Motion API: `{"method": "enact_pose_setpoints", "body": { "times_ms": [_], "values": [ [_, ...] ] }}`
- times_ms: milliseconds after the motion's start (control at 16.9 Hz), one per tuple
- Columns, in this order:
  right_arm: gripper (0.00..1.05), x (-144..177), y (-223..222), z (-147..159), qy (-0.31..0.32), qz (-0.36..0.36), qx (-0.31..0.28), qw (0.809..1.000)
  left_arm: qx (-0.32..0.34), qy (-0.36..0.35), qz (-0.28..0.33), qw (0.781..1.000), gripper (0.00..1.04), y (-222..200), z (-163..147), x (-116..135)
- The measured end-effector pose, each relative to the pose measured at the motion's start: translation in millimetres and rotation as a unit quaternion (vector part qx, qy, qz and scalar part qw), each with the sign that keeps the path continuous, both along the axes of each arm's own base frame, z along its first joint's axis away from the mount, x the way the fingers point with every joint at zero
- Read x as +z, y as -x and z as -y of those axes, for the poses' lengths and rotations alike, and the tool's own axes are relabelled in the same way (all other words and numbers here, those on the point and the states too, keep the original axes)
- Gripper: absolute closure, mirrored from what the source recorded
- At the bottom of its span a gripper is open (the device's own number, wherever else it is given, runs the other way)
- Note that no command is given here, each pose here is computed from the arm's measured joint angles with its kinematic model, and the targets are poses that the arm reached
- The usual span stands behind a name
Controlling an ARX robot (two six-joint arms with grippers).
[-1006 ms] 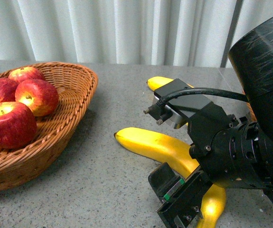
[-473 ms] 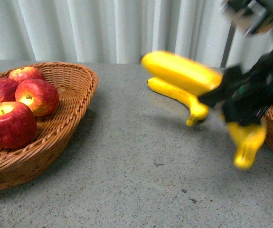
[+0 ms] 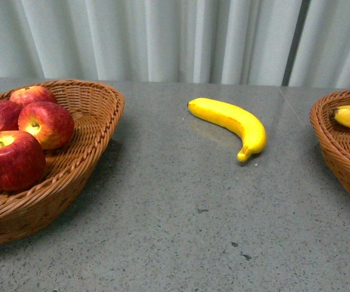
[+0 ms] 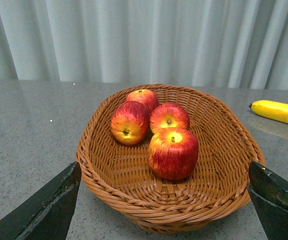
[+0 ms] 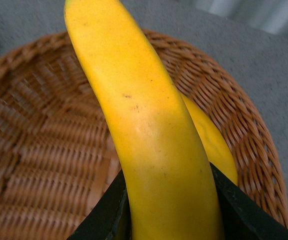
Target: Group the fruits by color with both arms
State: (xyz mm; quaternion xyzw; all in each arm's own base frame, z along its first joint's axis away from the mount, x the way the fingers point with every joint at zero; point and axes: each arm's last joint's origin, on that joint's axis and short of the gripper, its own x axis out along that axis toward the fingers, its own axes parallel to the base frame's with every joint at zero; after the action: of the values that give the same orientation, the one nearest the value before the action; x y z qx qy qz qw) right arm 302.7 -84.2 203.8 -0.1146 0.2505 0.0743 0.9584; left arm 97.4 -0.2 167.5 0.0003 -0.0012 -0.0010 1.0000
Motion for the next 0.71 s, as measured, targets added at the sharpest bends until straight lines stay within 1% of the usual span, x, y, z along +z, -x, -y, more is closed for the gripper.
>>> {"method": "enact_pose_setpoints", "body": {
  "times_ms": [118, 237, 355, 414, 473, 592, 651, 710],
  "values": [
    [0.68, -12, 11, 6, 0.019, -0.02, 0.007, 1.0, 0.0, 0.0, 0.0, 1.0, 0.07, 0, 0, 0],
    [0.46, -13, 20, 2, 0.024, -0.02, 0.028, 0.999, 0.0, 0.0, 0.0, 1.0, 0.07, 0, 0, 0],
    [0.18, 10, 19, -9, 0.035, 0.021, 0.045, 0.998, 0.0, 0.0, 0.0, 1.0, 0.07, 0, 0, 0],
    [0.09, 15, 15, -17, 0.031, 0.033, 0.055, 0.997, 0.0, 0.0, 0.0, 1.0, 0.07, 0, 0, 0],
    [0.07, 37, -2, -60, -0.012, 0.068, 0.117, 0.991, 0.0, 0.0, 0.0, 1.0, 0.07, 0, 0, 0],
    [0.07, 51, -20, -91, -0.037, 0.08, 0.146, 0.985, 0.0, 0.0, 0.0, 1.0, 0.07, 0, 0, 0],
    [0.07, 55, -37, -116, -0.054, 0.074, 0.155, 0.984, 0.0, 0.0, 0.0, 1.0, 0.07, 0, 0, 0],
    [0.07, 53, -48, -130, -0.063, 0.063, 0.164, 0.982, 0.0, 0.0, 0.0, 1.0, 0.07, 0, 0, 0]
  ]
}}
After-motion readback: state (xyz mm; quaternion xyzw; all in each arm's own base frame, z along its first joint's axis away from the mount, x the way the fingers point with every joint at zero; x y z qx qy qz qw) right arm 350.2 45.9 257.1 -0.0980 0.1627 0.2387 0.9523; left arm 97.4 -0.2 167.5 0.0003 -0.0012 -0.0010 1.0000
